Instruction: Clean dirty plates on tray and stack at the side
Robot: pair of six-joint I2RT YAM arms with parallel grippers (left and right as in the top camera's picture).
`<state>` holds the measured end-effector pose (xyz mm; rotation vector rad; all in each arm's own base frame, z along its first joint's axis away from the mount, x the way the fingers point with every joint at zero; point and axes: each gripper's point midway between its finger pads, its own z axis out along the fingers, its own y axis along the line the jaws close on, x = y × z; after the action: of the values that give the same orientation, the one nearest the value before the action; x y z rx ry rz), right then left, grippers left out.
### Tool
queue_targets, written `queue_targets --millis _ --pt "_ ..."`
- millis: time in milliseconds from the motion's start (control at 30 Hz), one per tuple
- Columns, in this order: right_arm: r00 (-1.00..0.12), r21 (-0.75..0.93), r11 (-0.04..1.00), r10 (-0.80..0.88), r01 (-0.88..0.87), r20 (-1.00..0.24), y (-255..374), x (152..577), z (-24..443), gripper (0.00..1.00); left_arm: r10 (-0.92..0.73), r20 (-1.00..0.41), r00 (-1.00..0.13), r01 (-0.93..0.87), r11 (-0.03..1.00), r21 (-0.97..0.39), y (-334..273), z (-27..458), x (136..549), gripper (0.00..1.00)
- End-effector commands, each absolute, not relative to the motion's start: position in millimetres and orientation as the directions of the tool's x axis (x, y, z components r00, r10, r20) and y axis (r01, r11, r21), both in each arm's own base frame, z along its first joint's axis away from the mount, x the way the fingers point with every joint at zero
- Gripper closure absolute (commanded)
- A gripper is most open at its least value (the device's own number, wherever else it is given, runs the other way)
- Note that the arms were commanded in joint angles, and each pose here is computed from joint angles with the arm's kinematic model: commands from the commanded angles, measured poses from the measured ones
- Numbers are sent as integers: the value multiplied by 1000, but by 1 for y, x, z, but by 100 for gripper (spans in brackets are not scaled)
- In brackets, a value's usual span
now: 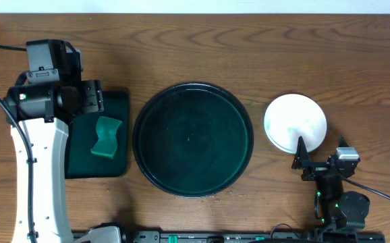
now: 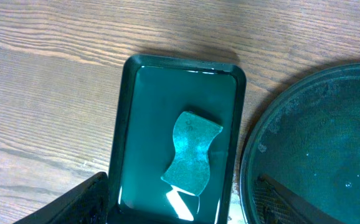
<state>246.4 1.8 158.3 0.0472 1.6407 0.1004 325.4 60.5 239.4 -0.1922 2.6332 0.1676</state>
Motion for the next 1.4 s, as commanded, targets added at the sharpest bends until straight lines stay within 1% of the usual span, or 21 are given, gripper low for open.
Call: queue_targets --millis 0,133,200,300,400,533,667,833,1033,1167,1367 --pt "-72 106 994 103 -37 -992 3 246 158 1 -106 -490 -865 -169 982 85 61 243 326 26" --pt "-72 106 994 103 -37 -992 3 246 158 1 -106 -490 -865 -169 982 85 61 243 326 26" --pt "-72 106 994 103 -37 -992 3 246 158 1 -116 -492 -863 -168 984 62 57 246 322 26" --pt "-72 106 994 103 -37 -992 3 246 158 1 -111 -522 -846 -164 985 57 54 254 311 26" --pt "-72 106 994 103 -37 -992 3 246 158 1 -112 -588 -801 -173 984 49 52 263 304 26" --pt "-72 106 994 103 -37 -992 3 246 158 1 -95 -717 -690 -171 985 35 47 265 300 26" --pt "-72 106 994 103 -37 -992 3 246 158 1 -63 -842 -536 -155 988 24 39 262 293 26" --pt "-72 106 994 103 -37 -992 3 246 158 1 -39 -925 -377 -135 991 13 31 252 277 26" --pt "-72 106 994 103 -37 -992 3 246 158 1 -19 -982 -189 -123 992 5 26 243 261 26" --pt "-72 106 994 103 -37 -992 3 246 158 1 8 -993 -115 -123 992 23 26 228 251 26" --pt "-72 106 994 103 -37 -992 3 246 158 1 30 -997 -72 -123 992 39 26 202 245 26"
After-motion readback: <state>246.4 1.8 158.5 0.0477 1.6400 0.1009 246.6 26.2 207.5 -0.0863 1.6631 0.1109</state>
